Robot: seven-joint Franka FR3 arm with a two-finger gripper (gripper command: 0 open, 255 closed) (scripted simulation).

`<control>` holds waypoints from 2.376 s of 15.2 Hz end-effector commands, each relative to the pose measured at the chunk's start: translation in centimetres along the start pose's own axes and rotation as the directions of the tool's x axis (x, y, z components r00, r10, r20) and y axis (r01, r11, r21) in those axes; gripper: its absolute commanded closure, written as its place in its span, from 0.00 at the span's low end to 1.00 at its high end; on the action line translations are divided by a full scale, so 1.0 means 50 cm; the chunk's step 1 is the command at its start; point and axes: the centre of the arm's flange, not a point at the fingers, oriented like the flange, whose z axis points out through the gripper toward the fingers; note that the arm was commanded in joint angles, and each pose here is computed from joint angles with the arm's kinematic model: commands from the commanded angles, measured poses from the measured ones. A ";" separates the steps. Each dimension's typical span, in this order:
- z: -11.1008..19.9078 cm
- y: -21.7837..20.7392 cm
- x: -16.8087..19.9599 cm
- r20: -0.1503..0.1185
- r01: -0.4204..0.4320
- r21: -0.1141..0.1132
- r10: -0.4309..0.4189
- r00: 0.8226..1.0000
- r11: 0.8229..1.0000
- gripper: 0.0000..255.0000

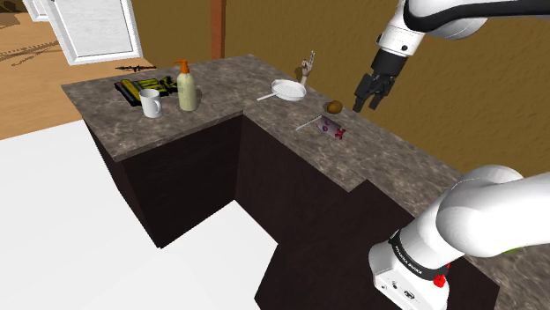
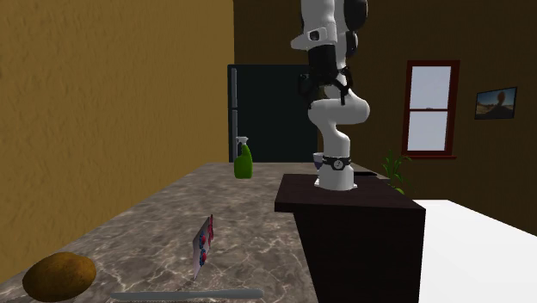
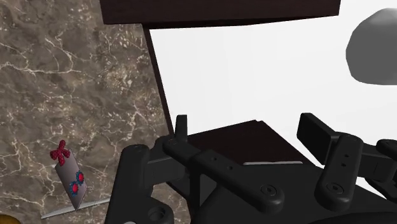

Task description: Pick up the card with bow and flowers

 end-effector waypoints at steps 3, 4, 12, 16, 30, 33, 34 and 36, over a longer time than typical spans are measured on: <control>0.051 0.074 0.058 -0.006 0.026 -0.011 -0.026 1.000 1.000 0.00; 0.064 0.092 0.071 -0.007 0.032 -0.014 -0.032 0.999 0.999 0.00; 0.164 0.232 0.183 -0.015 0.080 -0.034 -0.081 0.997 0.996 0.00; 0.213 0.301 0.241 -0.019 0.104 -0.044 -0.105 0.994 0.994 0.00; 0.376 0.533 0.461 -0.031 0.187 -0.081 -0.190 0.981 0.979 0.00; 0.403 0.572 0.502 -0.033 0.201 -0.087 -0.204 0.978 0.976 0.00; 0.413 0.573 0.502 -0.033 0.201 -0.087 -0.204 0.978 0.976 0.00; 0.434 0.576 0.504 -0.033 0.201 -0.087 -0.204 0.978 0.976 0.00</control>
